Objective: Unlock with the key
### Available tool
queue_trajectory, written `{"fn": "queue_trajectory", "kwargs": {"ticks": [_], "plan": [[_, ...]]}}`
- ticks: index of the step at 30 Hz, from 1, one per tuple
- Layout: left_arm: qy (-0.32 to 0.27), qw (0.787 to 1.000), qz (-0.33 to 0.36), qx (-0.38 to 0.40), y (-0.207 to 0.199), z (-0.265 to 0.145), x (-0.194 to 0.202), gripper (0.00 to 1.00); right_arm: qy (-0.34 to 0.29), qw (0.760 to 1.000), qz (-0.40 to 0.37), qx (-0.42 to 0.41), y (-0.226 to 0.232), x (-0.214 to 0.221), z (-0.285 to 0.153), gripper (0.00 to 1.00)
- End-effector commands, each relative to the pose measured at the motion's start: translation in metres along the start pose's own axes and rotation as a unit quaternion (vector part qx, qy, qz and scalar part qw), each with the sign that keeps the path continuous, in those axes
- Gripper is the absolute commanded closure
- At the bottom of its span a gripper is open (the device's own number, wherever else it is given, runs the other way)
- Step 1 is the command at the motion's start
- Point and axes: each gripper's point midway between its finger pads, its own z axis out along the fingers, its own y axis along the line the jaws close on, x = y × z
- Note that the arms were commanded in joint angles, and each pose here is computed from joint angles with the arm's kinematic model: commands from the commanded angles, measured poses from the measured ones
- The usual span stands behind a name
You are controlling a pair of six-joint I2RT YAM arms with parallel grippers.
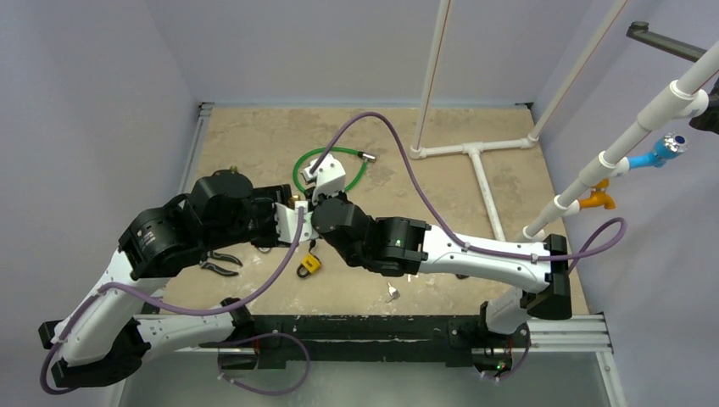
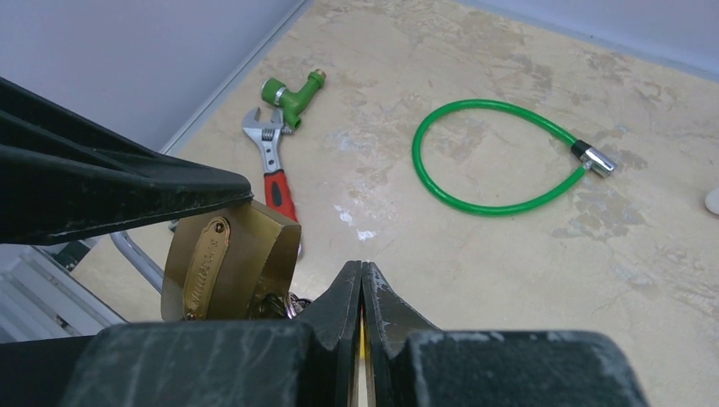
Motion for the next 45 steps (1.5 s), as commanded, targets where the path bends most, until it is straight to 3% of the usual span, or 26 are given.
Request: {"fn": "queue_trajectory", "kwargs": {"ticks": [1,7,16,19,24,30,34,38,45], "plan": [[-0.053,0.996,-0.014,-0.067,0.032,-0.001,-0.032,1.00,-0.014,0.998,0.043,-0.031,0.032,-0.016,-0.001,1.00],[-0.077,0.995,-0.027,-0.056,0.032,-0.011,-0.044,1.00,0.007,0.997,0.060,-0.041,0.040,-0.005,0.006,0.97],[-0.068,0.995,0.010,-0.079,0.038,-0.016,-0.036,1.00,0.003,0.992,0.128,-0.022,-0.062,-0.006,-0.020,0.57],[-0.043,0.993,0.069,-0.084,0.037,-0.012,-0.025,1.00,-0.015,0.985,0.157,-0.073,-0.072,-0.017,-0.041,0.52],[-0.013,0.984,0.173,-0.032,0.014,-0.006,-0.007,1.00,-0.062,0.961,0.183,-0.200,-0.057,-0.034,-0.081,0.30],[0.008,0.952,0.306,-0.010,-0.005,0.010,-0.002,1.00,-0.111,0.918,0.194,-0.328,-0.022,-0.047,-0.101,0.29],[-0.005,0.953,0.302,-0.025,0.004,0.011,-0.020,1.00,-0.102,0.906,0.173,-0.374,0.002,-0.050,-0.096,0.31],[-0.013,0.954,0.298,-0.042,0.010,0.010,-0.027,1.00,-0.070,0.910,0.154,-0.379,0.011,-0.037,-0.080,0.34],[-0.035,0.959,0.278,-0.037,0.010,0.007,-0.039,1.00,-0.072,0.913,0.148,-0.374,0.010,-0.039,-0.057,0.39]]}}
